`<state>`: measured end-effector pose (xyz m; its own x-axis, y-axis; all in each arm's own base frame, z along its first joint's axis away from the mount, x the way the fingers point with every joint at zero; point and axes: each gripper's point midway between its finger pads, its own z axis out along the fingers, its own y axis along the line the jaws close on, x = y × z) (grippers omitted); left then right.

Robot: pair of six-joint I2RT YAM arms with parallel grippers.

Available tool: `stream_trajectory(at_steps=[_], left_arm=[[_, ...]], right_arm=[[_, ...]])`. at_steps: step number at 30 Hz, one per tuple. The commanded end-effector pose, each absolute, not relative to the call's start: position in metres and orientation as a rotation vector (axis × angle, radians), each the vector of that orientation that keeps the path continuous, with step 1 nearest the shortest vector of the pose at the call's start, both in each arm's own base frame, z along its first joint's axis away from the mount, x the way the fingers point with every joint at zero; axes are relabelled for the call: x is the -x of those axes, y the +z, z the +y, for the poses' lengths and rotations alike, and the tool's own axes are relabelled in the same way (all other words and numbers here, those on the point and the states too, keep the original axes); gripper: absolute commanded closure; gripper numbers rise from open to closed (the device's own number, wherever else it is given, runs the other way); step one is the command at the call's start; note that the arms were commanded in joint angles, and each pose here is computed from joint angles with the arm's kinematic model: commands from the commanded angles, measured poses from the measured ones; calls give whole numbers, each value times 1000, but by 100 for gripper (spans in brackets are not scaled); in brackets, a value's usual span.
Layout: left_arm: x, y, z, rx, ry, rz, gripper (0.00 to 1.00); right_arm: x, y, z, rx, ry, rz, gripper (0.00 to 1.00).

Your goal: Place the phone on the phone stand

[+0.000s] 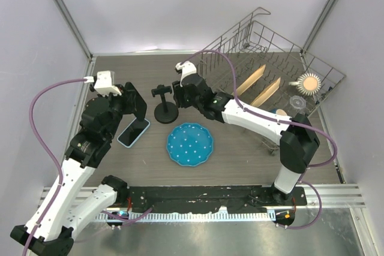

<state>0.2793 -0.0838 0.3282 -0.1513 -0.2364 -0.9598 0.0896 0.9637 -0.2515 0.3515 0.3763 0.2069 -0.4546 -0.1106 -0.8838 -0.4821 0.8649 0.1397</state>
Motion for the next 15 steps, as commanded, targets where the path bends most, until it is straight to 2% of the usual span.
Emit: stream_trajectory(at_steps=[1,8,15], left_arm=[[-279,373,-88,120,-363,1549,100],[-278,372,-92,96,-376,1549,100],[-281,369,-95,77,-377,1557,100]], right_arm=[[-339,253,383,440,614,1905,53],[-360,257,394,444,648,1874,51],[-370,251,402,473,685,1867,57]])
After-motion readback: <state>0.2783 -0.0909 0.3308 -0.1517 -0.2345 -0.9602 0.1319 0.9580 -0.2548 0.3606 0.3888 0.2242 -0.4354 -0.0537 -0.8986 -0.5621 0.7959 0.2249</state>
